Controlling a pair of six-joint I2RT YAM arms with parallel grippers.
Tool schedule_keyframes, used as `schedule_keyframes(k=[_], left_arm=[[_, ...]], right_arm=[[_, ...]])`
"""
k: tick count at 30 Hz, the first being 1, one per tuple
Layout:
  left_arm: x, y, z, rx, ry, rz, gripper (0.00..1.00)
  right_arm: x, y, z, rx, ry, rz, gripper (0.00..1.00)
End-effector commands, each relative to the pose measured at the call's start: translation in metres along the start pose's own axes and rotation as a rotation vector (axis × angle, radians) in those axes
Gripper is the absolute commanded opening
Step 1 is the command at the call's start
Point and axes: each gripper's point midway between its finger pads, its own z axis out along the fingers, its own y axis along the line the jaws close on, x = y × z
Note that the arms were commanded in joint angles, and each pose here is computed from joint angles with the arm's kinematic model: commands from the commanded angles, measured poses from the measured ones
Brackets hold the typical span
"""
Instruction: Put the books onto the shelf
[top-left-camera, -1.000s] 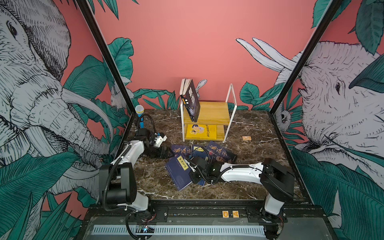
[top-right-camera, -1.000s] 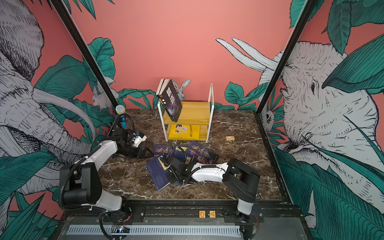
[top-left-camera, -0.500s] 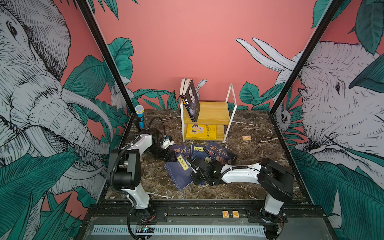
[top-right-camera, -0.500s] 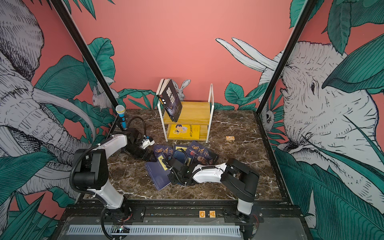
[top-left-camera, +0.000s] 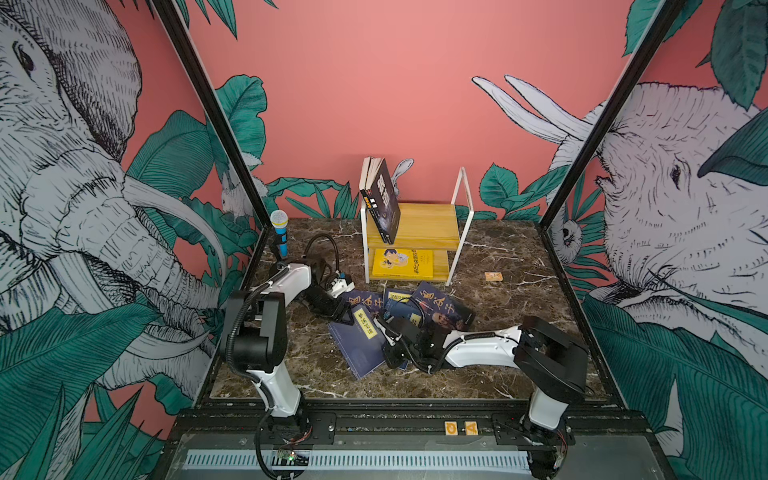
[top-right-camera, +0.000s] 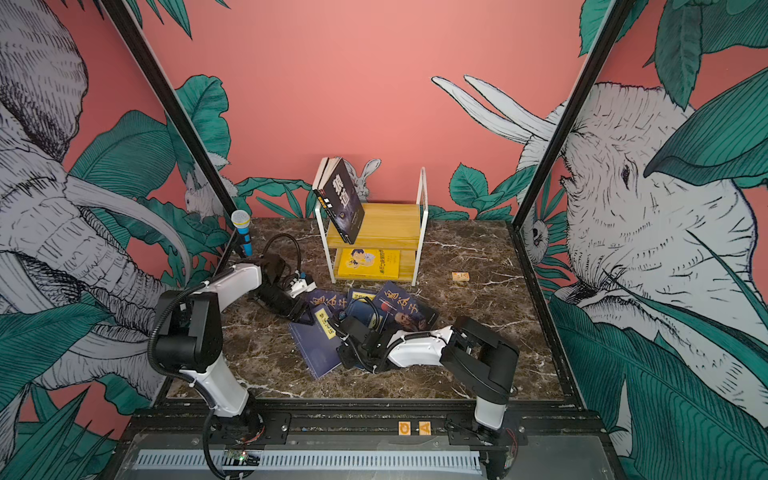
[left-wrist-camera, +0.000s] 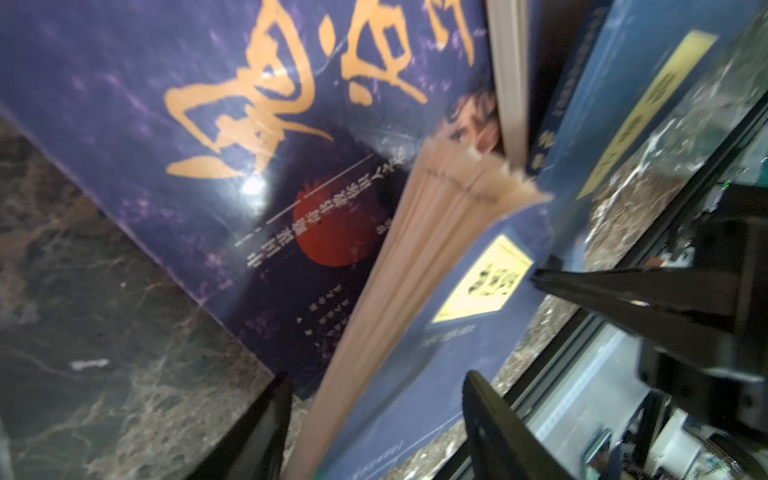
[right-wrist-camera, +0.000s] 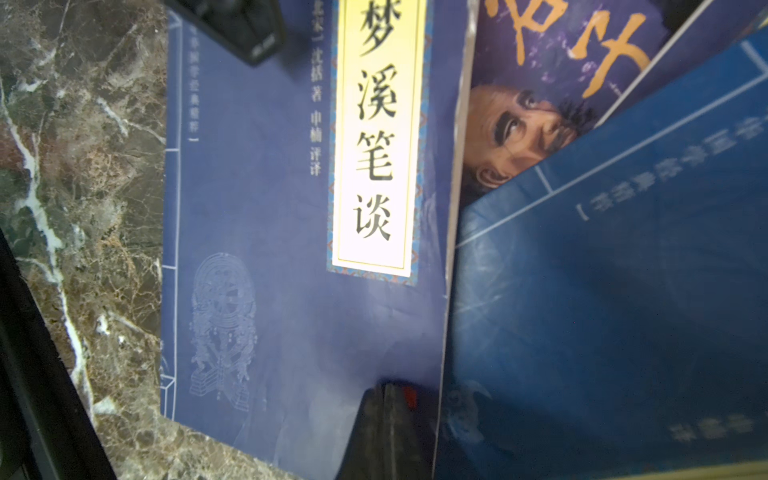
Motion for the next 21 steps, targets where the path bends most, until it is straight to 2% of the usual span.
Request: schedule_keyframes(k=[1,8,11,16,21], left_arm=[[0.008,-0.023,-0.008,0.065,-0.01,0.015,0.56],[0.005,-0.038,-0.017,0.111,-0.065,0.028,0.35],[0.005,-0.041,-0.02,0.111,-0.079,0.028,0.19],[0.005,-0.046,-0.023,0.12,-0.107,0.038,0.01],[0.002,-0.053,-0.032,0.12,-0.157,0.043,0.0]], right_arm=[[0.035,-0.027,0.008,0.093,0.118,0.002,0.0],[0.03,-0.028,0.004,0.101,0.097,0.0,0.0],[0.025,-0.026,0.002,0.1,0.103,0.004,0.0],[0.017,-0.025,-0.003,0.108,0.07,-0.004,0.0],[-0.002,-0.021,-0.021,0.128,0.029,-0.03,0.0]])
